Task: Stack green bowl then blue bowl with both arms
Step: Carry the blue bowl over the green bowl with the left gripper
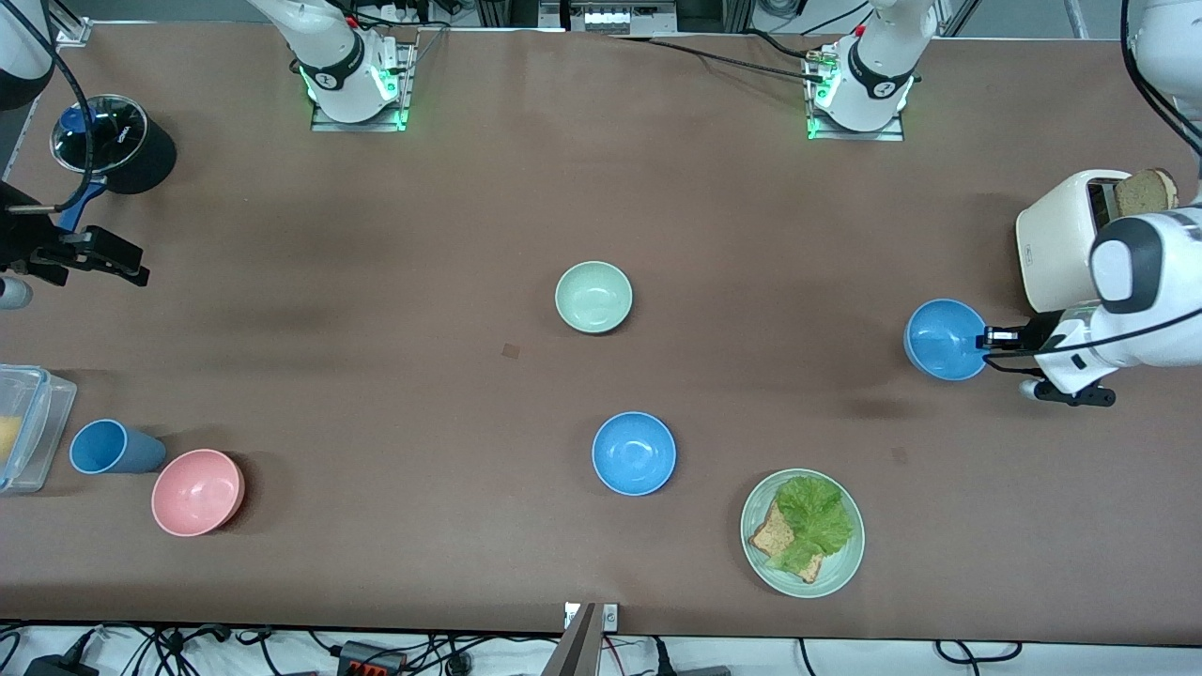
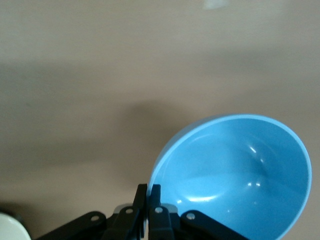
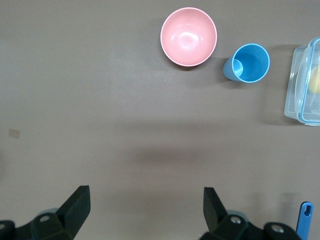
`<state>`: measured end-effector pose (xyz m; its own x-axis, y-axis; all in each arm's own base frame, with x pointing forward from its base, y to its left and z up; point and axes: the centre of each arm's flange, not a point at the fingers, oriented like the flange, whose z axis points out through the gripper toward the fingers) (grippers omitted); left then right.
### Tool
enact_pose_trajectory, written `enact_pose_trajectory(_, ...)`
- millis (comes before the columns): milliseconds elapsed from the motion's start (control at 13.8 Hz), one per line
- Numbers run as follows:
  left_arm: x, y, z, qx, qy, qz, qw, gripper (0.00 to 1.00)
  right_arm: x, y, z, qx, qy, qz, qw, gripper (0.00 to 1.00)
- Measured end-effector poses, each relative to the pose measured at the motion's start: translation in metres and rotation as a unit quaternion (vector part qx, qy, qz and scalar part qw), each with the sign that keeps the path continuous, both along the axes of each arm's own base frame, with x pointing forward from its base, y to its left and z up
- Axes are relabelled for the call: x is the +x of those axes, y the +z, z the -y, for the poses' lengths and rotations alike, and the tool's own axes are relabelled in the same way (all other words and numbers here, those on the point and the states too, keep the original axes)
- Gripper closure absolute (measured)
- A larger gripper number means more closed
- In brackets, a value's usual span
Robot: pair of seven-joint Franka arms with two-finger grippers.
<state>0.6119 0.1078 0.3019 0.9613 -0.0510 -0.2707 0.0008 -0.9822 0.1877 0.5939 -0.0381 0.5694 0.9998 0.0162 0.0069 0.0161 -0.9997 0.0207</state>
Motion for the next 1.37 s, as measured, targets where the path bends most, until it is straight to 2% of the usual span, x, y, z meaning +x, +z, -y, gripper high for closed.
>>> enact_pose_trajectory(289, 0.013, 0.053, 0.098, -0.012, 0.064, -0.037, 0.997, 0.96, 0.001, -0.002, -0.001, 0.004, -0.001, -0.001, 1.0, 0.0)
enact_pose_trajectory(578, 0.003, 0.079, 0.213, -0.003, 0.157, -0.072, 0.985, 0.96, 0.006, -0.008, -0.005, 0.003, 0.0, 0.0, 1.0, 0.0)
enact_pose_trajectory(794, -0.01, 0.088, 0.296, 0.011, 0.218, -0.071, 0.973, 0.96, 0.006, -0.007, 0.003, 0.005, -0.008, 0.003, 1.0, 0.0)
enact_pose_trajectory(939, -0.021, 0.083, 0.348, 0.023, 0.262, -0.075, 0.962, 0.96, 0.006, -0.005, 0.003, 0.005, -0.008, 0.006, 1.0, 0.0)
enact_pose_trajectory(1155, -0.046, 0.073, 0.423, 0.028, 0.34, -0.071, 0.937, 0.96, 0.006, -0.005, 0.001, 0.006, -0.007, 0.006, 1.0, 0.0)
enact_pose_trajectory(1372, -0.078, 0.043, 0.468, 0.024, 0.393, -0.068, 0.917, 0.96, 0.005, -0.005, 0.001, 0.006, -0.007, 0.006, 1.0, 0.0)
